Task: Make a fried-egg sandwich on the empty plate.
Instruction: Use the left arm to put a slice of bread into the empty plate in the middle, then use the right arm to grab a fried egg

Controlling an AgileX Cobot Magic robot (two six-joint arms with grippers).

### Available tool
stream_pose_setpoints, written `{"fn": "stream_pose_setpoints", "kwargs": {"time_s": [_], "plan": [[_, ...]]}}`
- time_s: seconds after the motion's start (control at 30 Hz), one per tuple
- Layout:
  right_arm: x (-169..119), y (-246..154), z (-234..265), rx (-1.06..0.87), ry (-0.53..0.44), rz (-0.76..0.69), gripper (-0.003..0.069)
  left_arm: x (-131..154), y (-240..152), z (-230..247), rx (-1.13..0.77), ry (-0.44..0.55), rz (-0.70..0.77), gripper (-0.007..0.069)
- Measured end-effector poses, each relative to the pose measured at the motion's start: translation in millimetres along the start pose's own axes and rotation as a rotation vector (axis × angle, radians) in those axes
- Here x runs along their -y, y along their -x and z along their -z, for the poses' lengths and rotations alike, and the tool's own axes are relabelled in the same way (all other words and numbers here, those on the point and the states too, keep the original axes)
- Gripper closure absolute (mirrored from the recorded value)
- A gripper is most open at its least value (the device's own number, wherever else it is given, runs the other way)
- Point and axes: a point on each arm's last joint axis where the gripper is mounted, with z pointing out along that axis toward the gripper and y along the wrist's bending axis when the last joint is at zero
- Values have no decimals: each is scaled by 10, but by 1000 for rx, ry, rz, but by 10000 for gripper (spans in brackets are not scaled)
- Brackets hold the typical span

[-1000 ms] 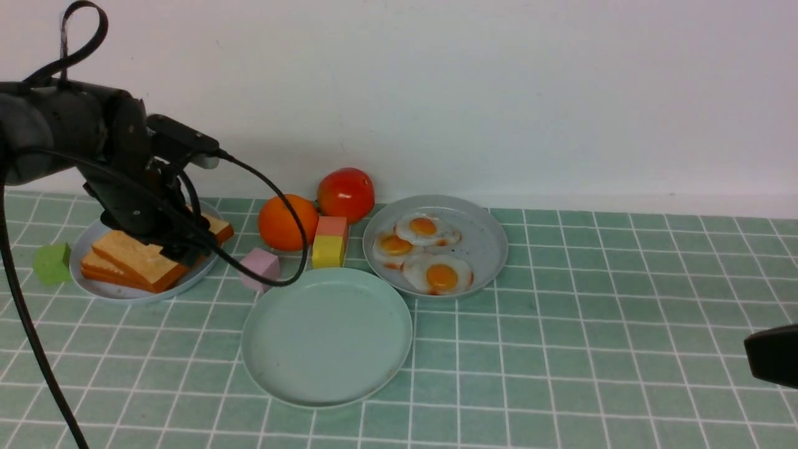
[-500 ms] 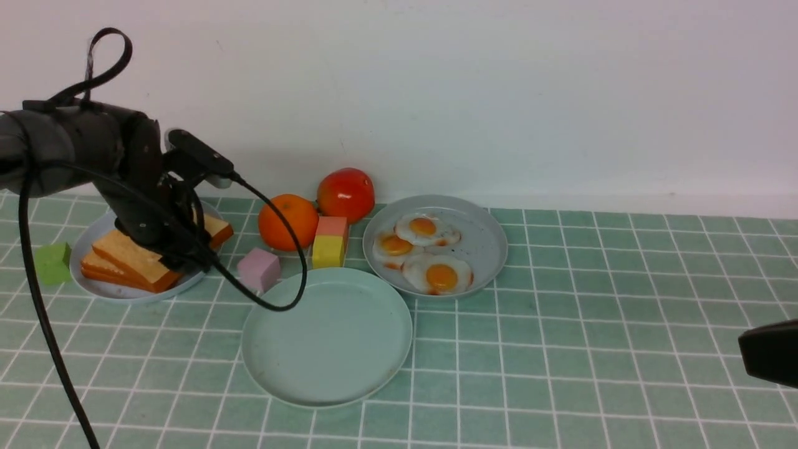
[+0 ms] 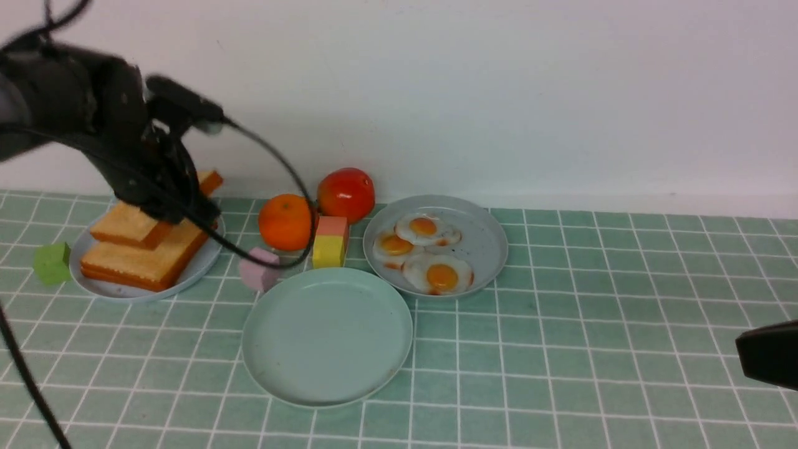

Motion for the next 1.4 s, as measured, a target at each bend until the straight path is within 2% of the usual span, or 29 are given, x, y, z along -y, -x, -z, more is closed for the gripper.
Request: {"fn": "stream_pose_setpoints", "kwargs": {"time_s": [0.07,0.1,0.13,0.23,0.27,0.3,0.37,0.47,0.7,0.87,0.97,1.0,1.03,1.1,1.2,1.23,1.33,1.37,1.4], "plan": [[0,0,0,0,0,7,630,177,31,229,17,-48,30,562],[0,1,0,1,0,18,627,424,30,410,25,-103,12,562],[0,1,0,1,0,21,627,460,27,428,25,-110,7,562],[0,1,0,1,0,34,627,1119,-87,565,15,-210,-134,562],[0,1,0,1,0,34,627,1162,-113,550,6,-214,-146,562],[0,0,0,0,0,35,627,1404,-190,527,-6,-233,-215,562],[-1,0,0,0,1,36,624,1664,-288,446,-27,-231,-295,562],[-12,-3,0,-3,13,32,620,1807,-318,316,-31,-206,-322,562],[-35,-30,3,-34,38,34,585,1909,-315,15,-22,-181,-342,546],[-29,-17,2,-20,31,34,482,1923,-327,-29,-33,-181,-340,386],[-18,6,-1,3,20,33,393,1908,-334,-1,-44,-177,-340,257],[-16,10,-1,8,18,33,387,1905,-335,5,-45,-177,-339,249],[-2,29,-11,22,10,30,351,1887,-335,61,-49,-178,-331,195],[35,74,-50,42,-3,21,318,1838,-317,237,-32,-191,-290,160],[102,136,-144,47,-10,-5,311,1758,-281,518,21,-210,-212,182],[137,171,-193,49,-13,-17,312,1703,-263,700,63,-220,-167,217],[332,367,-511,14,-3,-86,330,1463,-325,1430,260,-273,-4,436],[329,378,-505,19,-3,-84,332,1450,-336,1468,272,-276,0,450],[445,465,-705,-20,8,-118,344,1353,-463,1730,354,-301,51,572]]}}
